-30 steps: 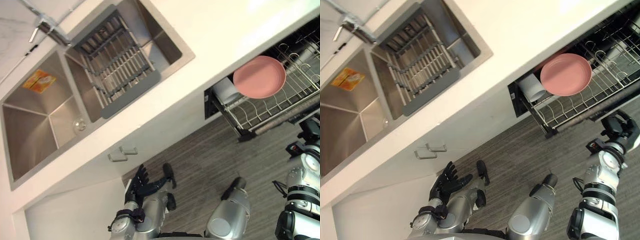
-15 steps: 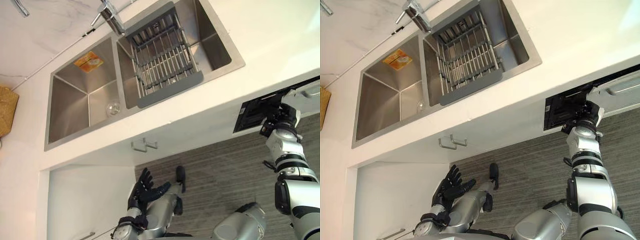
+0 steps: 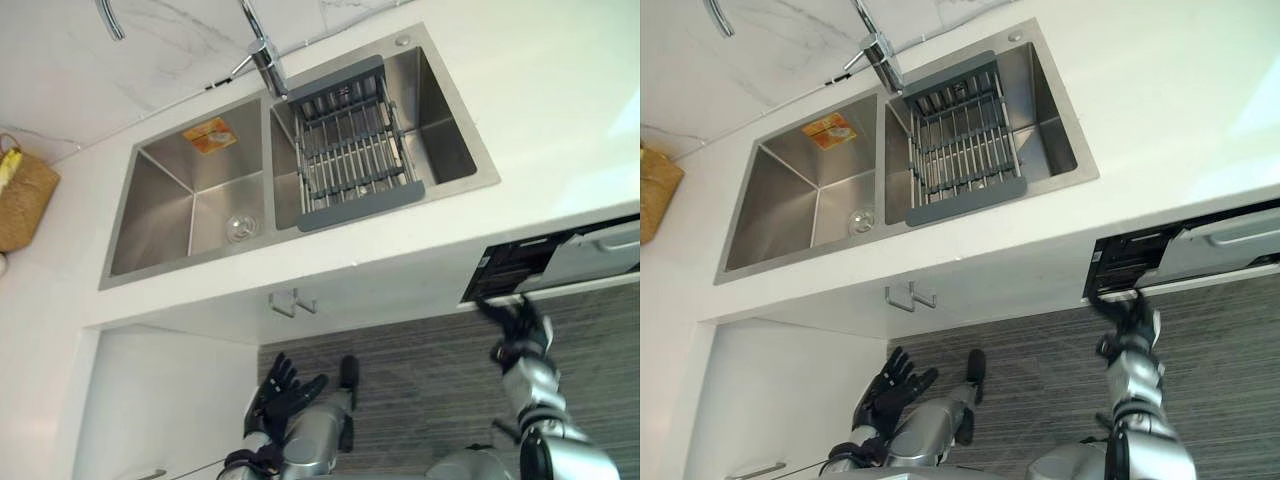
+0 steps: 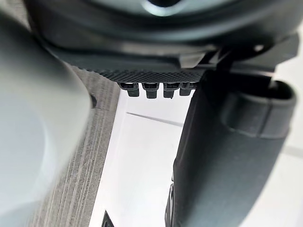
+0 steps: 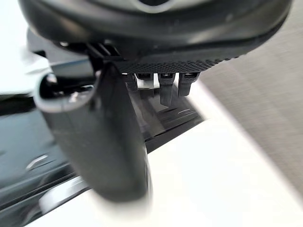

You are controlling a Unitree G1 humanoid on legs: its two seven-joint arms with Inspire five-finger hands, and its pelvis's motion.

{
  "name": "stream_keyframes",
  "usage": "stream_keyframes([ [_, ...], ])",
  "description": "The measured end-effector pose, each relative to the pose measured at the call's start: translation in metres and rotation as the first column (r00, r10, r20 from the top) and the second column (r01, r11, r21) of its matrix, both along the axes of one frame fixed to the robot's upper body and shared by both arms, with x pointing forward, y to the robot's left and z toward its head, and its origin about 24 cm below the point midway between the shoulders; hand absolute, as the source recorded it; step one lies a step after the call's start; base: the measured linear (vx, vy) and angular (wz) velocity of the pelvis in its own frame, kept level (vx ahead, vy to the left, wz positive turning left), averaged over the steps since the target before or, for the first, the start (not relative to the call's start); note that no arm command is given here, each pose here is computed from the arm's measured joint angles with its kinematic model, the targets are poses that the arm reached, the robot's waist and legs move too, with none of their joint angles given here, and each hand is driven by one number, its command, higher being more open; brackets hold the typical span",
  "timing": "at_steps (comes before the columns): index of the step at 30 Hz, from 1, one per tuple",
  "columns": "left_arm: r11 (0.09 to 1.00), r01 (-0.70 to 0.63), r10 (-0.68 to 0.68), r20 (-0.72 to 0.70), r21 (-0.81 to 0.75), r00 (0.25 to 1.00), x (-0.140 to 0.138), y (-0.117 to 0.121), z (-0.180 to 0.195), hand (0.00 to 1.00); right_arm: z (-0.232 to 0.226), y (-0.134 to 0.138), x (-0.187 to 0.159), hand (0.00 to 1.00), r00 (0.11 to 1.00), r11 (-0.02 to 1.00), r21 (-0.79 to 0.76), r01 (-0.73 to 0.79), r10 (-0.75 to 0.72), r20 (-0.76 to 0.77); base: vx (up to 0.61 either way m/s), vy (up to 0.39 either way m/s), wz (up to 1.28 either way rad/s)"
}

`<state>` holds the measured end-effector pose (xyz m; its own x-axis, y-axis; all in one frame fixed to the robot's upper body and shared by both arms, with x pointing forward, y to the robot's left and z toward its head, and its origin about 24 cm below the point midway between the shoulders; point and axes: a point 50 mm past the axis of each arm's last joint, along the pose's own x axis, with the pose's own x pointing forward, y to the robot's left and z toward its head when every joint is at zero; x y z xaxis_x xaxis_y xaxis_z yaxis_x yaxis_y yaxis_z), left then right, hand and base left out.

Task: Walk over to the sink, pick up the cup, carry it to the dishwasher, place the cup inside the dishwasher, then close the dishwasher door

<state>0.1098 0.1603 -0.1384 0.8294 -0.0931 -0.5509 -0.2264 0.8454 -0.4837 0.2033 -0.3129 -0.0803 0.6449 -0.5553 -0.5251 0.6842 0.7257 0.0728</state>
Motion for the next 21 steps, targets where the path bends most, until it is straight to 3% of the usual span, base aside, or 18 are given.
stream_keyframes([
  [3,0.998,-0.055,0.052,-0.100,-0.029,0.994,-0.018,0.017,-0.008,1.00,-0.017,0.004,-0.028,1.00,0.989,0.991,-0.001,0.131,-0.131,-0.075,0.14,-0.030,-0.10],
  [8,0.994,-0.106,0.100,-0.167,-0.026,0.981,-0.028,0.033,-0.012,1.00,-0.038,0.017,-0.067,1.00,0.957,0.981,-0.048,0.189,-0.195,-0.215,0.11,0.029,0.08],
  [12,0.988,-0.144,0.152,-0.218,0.052,0.964,-0.040,0.046,-0.013,1.00,-0.067,0.056,-0.125,1.00,0.912,0.978,0.048,0.201,-0.169,-0.373,0.16,0.023,0.76],
  [15,0.974,-0.164,0.199,-0.246,0.156,0.949,-0.037,0.058,-0.012,1.00,-0.077,0.088,-0.129,1.00,0.914,0.977,0.138,0.161,-0.095,-0.395,0.05,-0.167,0.67],
  [21,0.959,-0.216,0.258,-0.255,0.183,0.932,-0.030,0.058,-0.012,1.00,-0.077,0.102,-0.116,1.00,0.944,0.966,0.249,0.071,0.015,-0.329,0.03,-0.080,0.24],
])
